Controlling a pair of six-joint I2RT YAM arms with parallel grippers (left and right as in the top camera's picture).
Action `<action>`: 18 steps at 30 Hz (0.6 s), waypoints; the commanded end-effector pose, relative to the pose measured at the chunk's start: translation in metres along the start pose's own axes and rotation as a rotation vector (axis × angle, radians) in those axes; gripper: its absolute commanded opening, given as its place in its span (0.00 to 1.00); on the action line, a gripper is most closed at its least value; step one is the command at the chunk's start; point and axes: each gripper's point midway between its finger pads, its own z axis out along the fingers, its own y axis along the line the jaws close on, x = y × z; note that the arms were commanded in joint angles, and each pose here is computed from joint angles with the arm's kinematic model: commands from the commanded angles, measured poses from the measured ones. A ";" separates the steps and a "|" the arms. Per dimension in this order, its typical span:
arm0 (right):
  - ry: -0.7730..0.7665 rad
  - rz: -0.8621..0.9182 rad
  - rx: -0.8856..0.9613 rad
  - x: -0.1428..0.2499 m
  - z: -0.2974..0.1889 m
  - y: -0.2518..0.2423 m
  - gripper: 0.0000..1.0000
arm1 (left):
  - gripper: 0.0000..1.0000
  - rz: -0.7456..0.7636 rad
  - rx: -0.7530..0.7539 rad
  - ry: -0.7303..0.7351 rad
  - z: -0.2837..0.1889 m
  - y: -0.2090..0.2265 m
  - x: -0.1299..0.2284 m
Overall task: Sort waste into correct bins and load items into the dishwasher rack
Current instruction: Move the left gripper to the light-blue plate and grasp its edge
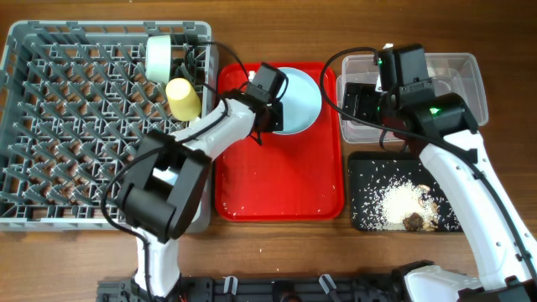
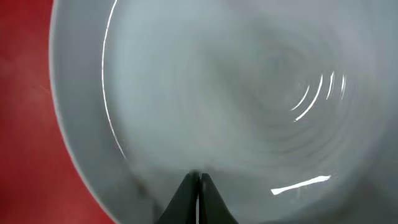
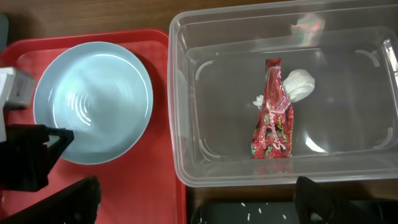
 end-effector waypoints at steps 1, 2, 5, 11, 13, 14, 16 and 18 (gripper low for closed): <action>-0.014 0.008 0.016 -0.005 -0.001 -0.003 1.00 | 0.04 -0.005 -0.052 0.074 0.005 0.012 0.018; -0.014 0.008 0.016 -0.005 -0.001 -0.003 1.00 | 0.04 -0.004 -0.103 0.102 0.002 0.024 0.025; -0.014 0.008 0.016 -0.005 -0.001 -0.003 1.00 | 0.04 0.005 -0.230 0.265 -0.016 0.053 0.064; -0.013 0.008 0.016 -0.005 -0.001 -0.003 1.00 | 0.04 0.087 -0.244 0.569 -0.051 0.065 0.126; -0.013 0.008 0.016 -0.005 -0.001 -0.003 1.00 | 0.04 0.116 -0.065 0.580 -0.056 0.036 0.126; -0.014 0.008 0.016 -0.005 -0.001 -0.003 1.00 | 0.04 0.109 0.052 0.564 -0.061 0.015 0.122; -0.014 0.008 0.016 -0.005 -0.001 -0.003 1.00 | 0.04 0.093 0.151 0.526 -0.059 -0.006 0.113; -0.014 0.008 0.015 -0.005 -0.001 -0.003 1.00 | 0.04 0.075 0.151 0.446 -0.050 -0.020 0.101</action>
